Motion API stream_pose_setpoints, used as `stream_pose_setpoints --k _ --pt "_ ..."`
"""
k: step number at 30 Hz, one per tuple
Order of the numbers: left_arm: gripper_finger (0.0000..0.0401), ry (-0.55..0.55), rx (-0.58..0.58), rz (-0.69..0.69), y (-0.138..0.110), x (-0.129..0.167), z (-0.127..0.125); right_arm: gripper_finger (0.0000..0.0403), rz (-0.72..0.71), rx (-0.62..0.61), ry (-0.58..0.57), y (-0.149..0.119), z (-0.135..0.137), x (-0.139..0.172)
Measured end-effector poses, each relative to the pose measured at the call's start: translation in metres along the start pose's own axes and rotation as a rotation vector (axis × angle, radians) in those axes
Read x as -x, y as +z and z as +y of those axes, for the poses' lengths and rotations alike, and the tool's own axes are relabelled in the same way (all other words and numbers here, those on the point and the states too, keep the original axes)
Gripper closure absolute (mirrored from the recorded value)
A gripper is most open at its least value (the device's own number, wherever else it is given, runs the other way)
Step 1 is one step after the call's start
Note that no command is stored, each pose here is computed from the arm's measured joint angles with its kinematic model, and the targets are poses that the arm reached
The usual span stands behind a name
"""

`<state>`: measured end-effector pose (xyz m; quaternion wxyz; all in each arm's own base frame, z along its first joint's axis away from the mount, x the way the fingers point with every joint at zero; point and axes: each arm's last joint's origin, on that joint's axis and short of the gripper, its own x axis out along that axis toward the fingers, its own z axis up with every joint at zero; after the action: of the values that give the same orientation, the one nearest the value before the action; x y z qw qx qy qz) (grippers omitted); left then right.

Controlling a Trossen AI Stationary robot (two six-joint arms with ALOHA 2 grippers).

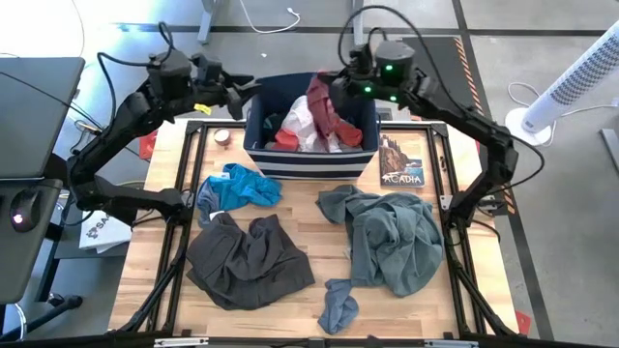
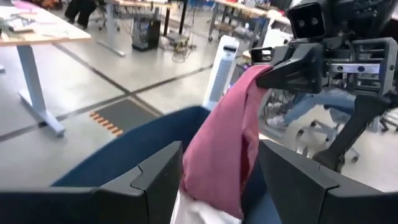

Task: Sort clothes
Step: Put the pink skirt into the blue laundry bin

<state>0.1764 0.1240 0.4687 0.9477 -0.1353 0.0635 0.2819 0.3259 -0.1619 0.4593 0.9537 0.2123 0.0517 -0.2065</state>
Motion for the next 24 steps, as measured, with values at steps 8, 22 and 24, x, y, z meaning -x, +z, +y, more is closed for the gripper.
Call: stream_pose_setpoints --k 8,22,24 --pt "0.0192 0.011 -0.036 0.115 -0.011 0.0 0.002 0.0403 0.116 -0.074 0.068 -0.028 -0.007 -0.042" --pt "0.0192 0.005 -0.103 0.182 -0.017 0.004 0.003 0.0403 0.327 -0.183 0.005 -0.08 -0.027 -0.092" --pt "0.0192 -0.01 -0.109 0.191 -0.018 0.005 0.002 0.0403 0.362 -0.191 -0.063 -0.088 -0.032 -0.096"
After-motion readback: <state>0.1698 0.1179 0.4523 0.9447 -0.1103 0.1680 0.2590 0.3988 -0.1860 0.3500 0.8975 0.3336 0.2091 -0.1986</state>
